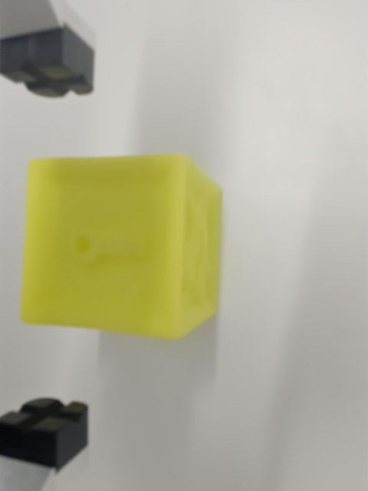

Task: Pick yellow cube

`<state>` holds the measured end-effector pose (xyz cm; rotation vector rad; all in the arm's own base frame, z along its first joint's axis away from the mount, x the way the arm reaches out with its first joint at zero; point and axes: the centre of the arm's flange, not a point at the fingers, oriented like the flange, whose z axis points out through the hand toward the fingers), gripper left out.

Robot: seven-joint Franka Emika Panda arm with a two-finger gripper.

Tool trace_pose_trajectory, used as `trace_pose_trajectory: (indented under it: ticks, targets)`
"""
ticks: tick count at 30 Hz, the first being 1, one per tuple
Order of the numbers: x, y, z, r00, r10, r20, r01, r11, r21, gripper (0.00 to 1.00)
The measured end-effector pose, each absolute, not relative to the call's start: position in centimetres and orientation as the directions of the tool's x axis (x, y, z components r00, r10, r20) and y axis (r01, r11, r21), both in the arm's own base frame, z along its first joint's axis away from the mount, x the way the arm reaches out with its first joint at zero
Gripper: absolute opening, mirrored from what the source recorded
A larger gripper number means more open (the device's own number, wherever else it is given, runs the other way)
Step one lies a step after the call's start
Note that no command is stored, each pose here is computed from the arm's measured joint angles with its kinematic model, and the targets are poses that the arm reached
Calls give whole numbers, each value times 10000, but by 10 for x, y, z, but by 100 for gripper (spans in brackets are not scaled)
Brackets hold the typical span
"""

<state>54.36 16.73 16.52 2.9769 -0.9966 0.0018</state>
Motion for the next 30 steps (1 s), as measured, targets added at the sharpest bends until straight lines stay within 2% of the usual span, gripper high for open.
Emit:
trace_pose_trajectory:
  ticks: [19, 29, 30]
  targets:
    - [543, 168, 119, 8014, -5981, 0, -5981, -8014, 17, 100]
    - [543, 168, 116, 8024, -5967, -6, -5967, -8024, 16, 100]
    - [543, 168, 116, 8025, -5966, -5, -5966, -8025, 15, 0]
